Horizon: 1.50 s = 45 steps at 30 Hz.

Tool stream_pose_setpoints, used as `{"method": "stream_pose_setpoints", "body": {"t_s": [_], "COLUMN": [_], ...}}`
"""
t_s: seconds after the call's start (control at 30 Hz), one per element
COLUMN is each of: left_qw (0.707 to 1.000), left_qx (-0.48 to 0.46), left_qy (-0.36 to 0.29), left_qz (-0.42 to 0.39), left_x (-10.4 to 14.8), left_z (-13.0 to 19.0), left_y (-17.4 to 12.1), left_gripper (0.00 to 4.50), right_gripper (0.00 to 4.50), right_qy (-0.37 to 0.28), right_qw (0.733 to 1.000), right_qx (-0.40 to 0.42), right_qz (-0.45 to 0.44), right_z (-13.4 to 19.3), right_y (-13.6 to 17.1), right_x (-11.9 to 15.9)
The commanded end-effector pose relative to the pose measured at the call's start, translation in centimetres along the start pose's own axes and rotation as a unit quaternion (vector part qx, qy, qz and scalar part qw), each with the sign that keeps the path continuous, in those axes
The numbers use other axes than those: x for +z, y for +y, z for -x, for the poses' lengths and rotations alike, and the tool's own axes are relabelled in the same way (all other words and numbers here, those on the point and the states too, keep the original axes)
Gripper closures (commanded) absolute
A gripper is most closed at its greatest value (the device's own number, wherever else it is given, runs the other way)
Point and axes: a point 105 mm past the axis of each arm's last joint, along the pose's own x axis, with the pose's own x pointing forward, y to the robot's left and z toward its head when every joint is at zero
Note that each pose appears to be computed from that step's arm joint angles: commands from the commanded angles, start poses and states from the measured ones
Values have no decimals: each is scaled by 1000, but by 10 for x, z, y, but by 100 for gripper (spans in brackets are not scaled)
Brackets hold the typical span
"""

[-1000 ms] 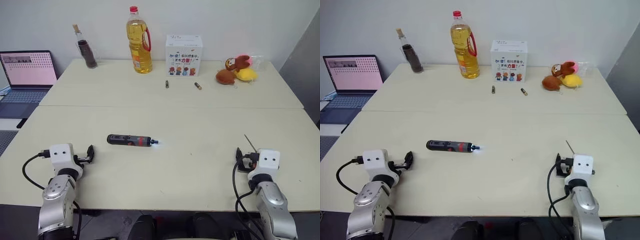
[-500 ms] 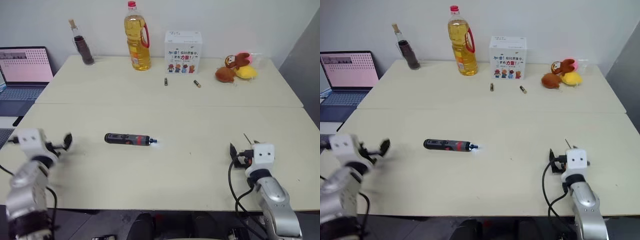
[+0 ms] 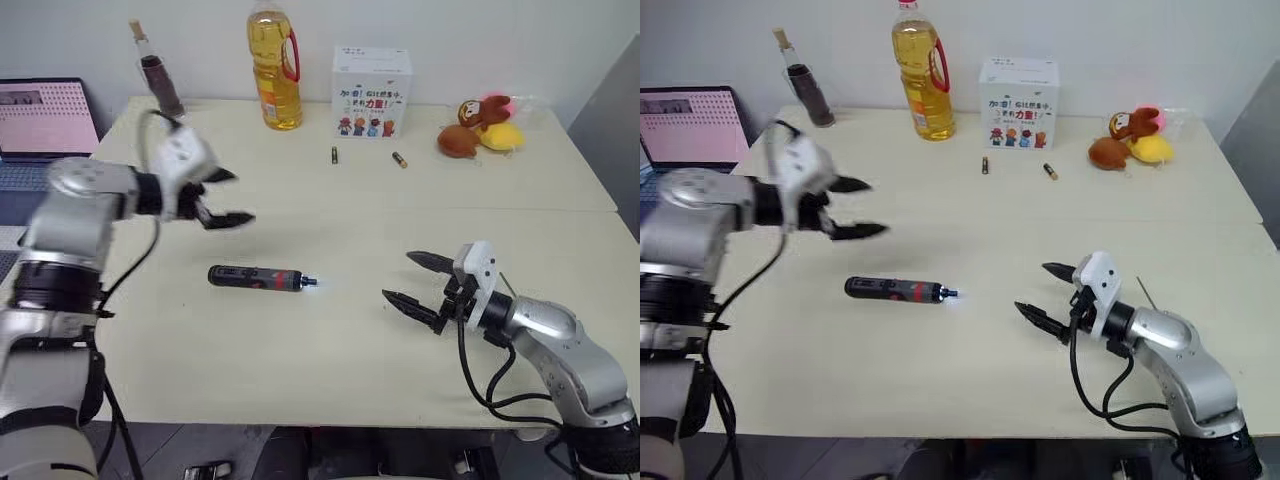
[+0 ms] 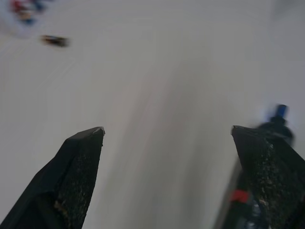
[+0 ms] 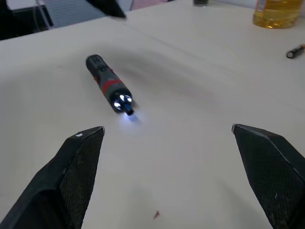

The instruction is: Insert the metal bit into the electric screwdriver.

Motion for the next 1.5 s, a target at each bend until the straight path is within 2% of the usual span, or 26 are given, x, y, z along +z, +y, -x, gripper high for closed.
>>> {"method": "stream_pose_setpoints", "body": {"t_s": [0.03, 0.13, 0.3, 0.47, 0.8, 1.1, 1.33, 1.5], "left_qw": [993, 981, 966, 955, 956, 951, 947, 947], "left_qx": [-86, -122, -165, -154, -162, -156, -183, -182], "left_qy": [41, 92, 134, 187, 184, 215, 220, 226], "left_qz": [-75, -118, -150, -170, -163, -158, -144, -137], "left_x": [16, 8, 0, -11, -12, -28, -42, -47], "left_z": [-7, -17, -34, -51, -73, -79, -79, -78], "left_y": [-14, -19, -28, -25, -32, -34, -45, -43], "left_gripper": [6, 6, 6, 6, 6, 6, 114, 213], "right_gripper": [0, 0, 0, 0, 0, 0, 0, 0], "right_qy": [-8, -8, -16, -22, -24, -26, -24, -22], "right_qw": [1000, 999, 999, 1000, 1000, 1000, 1000, 1000], "right_qx": [26, 34, 36, 21, 15, 13, 13, 12], "right_qz": [7, 3, 0, 5, 9, 5, 2, 1], "right_z": [-4, -8, -10, -10, -9, -10, -9, -7], "right_y": [15, 25, 34, 35, 37, 33, 33, 31], "right_x": [2, -3, -3, -2, 0, 1, 0, 1]}}
